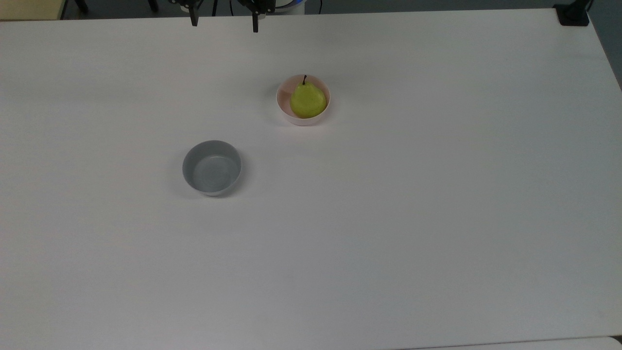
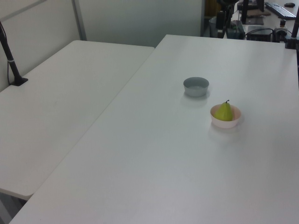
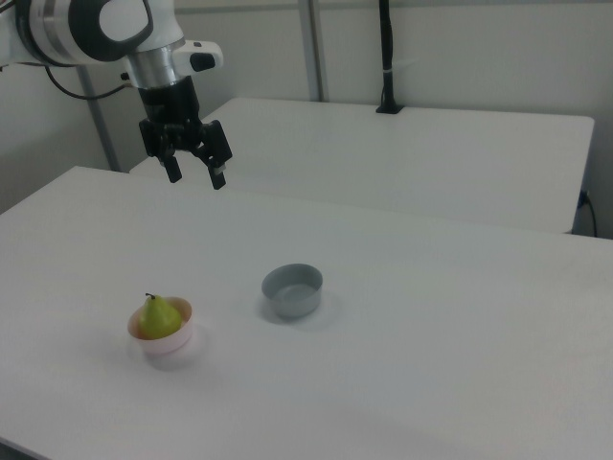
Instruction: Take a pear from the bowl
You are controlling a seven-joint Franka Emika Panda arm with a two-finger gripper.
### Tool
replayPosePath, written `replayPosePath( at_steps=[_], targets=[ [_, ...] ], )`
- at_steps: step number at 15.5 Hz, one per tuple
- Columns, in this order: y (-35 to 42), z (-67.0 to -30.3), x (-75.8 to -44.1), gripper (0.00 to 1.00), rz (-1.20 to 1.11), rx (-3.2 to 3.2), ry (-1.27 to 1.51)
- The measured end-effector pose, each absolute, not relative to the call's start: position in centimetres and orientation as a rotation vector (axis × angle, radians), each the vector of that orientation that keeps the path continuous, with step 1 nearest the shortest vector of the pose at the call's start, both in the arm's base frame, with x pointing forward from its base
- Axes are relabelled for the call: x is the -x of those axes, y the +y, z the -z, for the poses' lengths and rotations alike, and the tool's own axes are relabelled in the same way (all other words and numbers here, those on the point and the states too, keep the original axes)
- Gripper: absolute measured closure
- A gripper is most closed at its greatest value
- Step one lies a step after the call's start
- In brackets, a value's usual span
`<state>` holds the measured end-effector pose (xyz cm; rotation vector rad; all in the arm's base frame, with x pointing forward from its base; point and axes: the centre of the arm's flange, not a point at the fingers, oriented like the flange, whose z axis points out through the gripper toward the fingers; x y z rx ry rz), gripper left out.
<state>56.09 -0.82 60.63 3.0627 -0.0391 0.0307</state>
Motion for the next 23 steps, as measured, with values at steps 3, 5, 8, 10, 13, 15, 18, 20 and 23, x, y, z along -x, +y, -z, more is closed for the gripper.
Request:
replayPosePath(
  at_steps=[3, 5, 8, 10, 13, 15, 18, 20, 23],
  targets=[
    [-1.0, -60.5, -56.1, 0.00, -0.028, -3.062, -0.043],
    [-1.1, -60.6, -56.1, 0.00, -0.029, -3.062, -0.047],
    [-1.2, -60.6, -56.1, 0.00, -0.030, -3.062, -0.049],
    [-1.2, -60.6, -56.1, 0.00, -0.031, -3.062, -0.049],
    [-1.1, -60.8, -56.0, 0.00, -0.035, -3.063, -0.045],
    [-0.8, -60.9, -55.6, 0.00, -0.036, -3.064, -0.030],
    [0.4, -60.7, -54.4, 0.00, -0.017, -3.068, 0.040],
    [2.1, -59.7, -53.0, 0.00, 0.023, -3.069, 0.094],
    [4.5, -57.0, -50.8, 0.00, 0.121, -3.064, 0.176]
  ],
)
